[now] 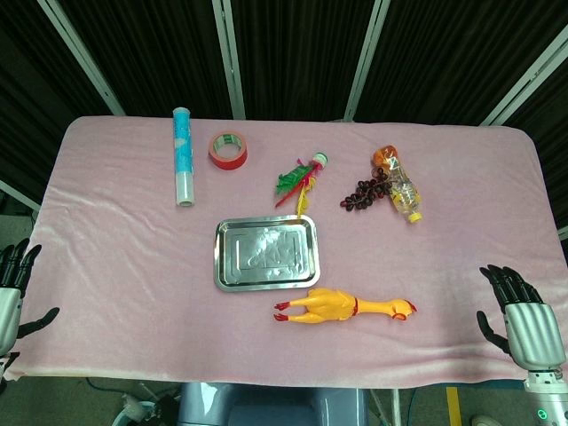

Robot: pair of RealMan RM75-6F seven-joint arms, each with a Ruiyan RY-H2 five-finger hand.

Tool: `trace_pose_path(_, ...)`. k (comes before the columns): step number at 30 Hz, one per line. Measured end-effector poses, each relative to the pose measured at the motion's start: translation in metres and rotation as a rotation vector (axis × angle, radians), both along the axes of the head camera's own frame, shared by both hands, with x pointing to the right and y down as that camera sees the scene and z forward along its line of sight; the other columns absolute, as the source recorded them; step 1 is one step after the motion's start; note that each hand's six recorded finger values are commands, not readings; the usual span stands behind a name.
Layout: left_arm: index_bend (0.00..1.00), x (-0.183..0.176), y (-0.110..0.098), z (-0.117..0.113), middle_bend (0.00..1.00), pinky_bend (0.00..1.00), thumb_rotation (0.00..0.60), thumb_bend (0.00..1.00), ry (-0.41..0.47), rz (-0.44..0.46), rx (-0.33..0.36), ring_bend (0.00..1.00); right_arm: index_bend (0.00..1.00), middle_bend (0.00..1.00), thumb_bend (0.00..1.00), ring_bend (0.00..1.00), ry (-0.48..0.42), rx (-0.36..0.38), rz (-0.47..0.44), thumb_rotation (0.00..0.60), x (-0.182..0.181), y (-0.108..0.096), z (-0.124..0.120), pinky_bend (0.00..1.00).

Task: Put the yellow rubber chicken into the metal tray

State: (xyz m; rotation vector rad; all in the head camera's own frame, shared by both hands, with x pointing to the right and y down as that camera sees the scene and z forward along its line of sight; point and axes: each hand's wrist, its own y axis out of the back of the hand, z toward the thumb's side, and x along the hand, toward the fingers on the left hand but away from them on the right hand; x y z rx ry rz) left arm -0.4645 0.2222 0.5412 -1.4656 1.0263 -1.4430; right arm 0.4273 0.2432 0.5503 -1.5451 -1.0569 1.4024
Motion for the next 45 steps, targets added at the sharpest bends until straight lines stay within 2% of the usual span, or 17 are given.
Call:
trace_pose_path(7, 0.0, 0.003, 0.004, 0.008, 0.0, 0.0, 0.6, 0.03, -0.002, 0.005, -0.053, 0.0, 0.16, 0.17, 0.41, 0.14, -0.007, -0.01, -0.007, 0.6, -0.002, -0.001, 0.002, 0.26)
trace_pose_path(19, 0.0, 0.005, 0.006, 0.003, 0.0, 0.0, 0.6, 0.03, 0.009, 0.0, -0.049, 0.0, 0.16, 0.17, 0.41, 0.14, -0.03, -0.017, -0.037, 0.6, -0.007, -0.002, 0.003, 0.26)
trace_pose_path(31, 0.0, 0.008, 0.003, -0.005, 0.0, 0.0, 0.6, 0.03, 0.026, 0.012, -0.049, 0.0, 0.16, 0.17, 0.41, 0.14, -0.104, -0.043, -0.159, 0.6, -0.031, -0.014, 0.005, 0.26)
trace_pose_path(37, 0.0, 0.012, -0.001, -0.008, 0.0, 0.0, 0.6, 0.03, 0.029, 0.02, -0.042, 0.0, 0.16, 0.17, 0.41, 0.14, -0.167, -0.105, -0.232, 0.6, -0.052, -0.021, 0.013, 0.26)
trace_pose_path(41, 0.0, 0.011, -0.002, -0.008, 0.0, 0.0, 0.6, 0.03, 0.038, 0.015, -0.045, 0.0, 0.16, 0.17, 0.41, 0.14, -0.2, -0.177, -0.291, 0.6, -0.069, -0.025, 0.025, 0.26)
trace_pose_path(45, 0.0, 0.009, -0.004, -0.005, 0.0, 0.0, 0.6, 0.03, 0.033, 0.011, -0.06, 0.0, 0.16, 0.17, 0.41, 0.14, -0.192, -0.248, -0.345, 0.6, -0.082, -0.026, 0.04, 0.26)
